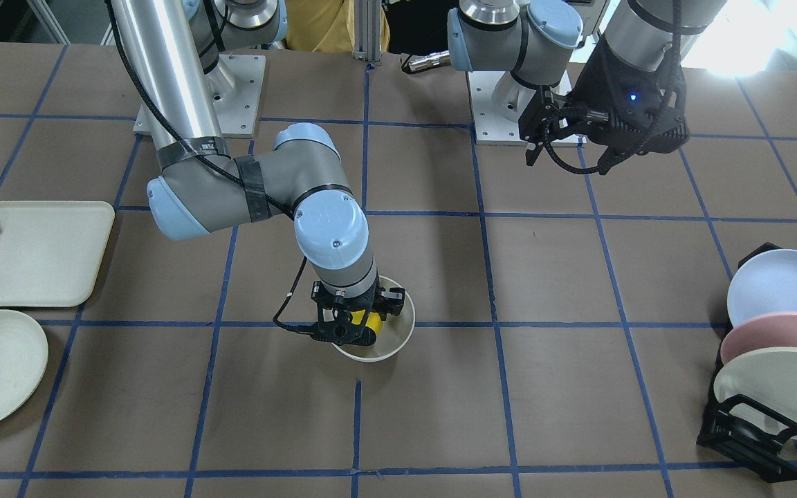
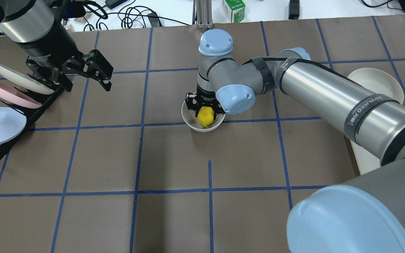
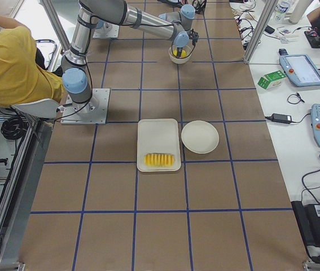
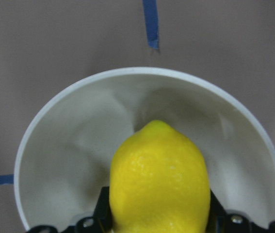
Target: Place bowl and put lemon in it
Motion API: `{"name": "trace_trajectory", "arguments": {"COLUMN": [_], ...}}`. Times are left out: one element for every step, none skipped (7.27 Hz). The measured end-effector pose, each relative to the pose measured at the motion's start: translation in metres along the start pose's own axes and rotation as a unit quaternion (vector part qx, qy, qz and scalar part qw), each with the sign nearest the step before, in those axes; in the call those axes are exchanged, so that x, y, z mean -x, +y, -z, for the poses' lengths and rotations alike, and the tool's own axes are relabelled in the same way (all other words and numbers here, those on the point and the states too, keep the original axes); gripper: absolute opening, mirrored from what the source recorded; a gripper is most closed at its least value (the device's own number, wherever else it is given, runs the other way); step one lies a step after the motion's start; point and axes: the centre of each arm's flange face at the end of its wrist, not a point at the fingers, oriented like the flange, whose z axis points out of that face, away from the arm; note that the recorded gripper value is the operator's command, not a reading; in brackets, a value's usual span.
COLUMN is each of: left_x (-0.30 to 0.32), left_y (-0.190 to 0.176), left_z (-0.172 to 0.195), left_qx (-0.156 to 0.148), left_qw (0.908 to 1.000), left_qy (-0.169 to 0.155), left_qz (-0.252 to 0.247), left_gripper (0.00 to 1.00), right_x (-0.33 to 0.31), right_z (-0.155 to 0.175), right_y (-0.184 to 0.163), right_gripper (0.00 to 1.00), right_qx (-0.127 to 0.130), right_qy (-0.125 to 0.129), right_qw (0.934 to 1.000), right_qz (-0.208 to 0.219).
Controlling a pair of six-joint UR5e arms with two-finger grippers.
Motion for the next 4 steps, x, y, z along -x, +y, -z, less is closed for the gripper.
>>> {"name": "trace_trajectory", "arguments": {"left_x": [0.0002, 0.0003, 0.0004, 0.0005], "left_y": [0.0001, 0.0004, 0.0011, 0.0012], "left_z": [0.0011, 0.0021, 0.0034, 0.0051], "left_qx": [-0.001, -0.002, -0.003, -0.004], "left_qw": [1.0, 1.0, 1.0, 1.0], "left_qy": [-0.001, -0.002, -0.004, -0.005], "left_qz": [-0.001, -0.001, -0.001, -0.001], "left_gripper": [1.0, 1.0, 1.0, 1.0], "right_x": [-0.0006, -0.0012, -0.0015, -0.0014], "right_z": [-0.0032, -0.0029, 0.0001, 0.0064], "right_y": [0.0, 0.0002, 0.0005, 0.0008], "right_gripper": [0.85, 0.92, 1.0, 1.0], "right_qx": [0.002, 0.001, -0.002, -0.007], "right_qy": [0.002, 0.004, 0.005, 0.004], "right_qw": [1.0, 1.0, 1.0, 1.0], "right_qz": [-0.001, -0.002, -0.002, -0.002]}}
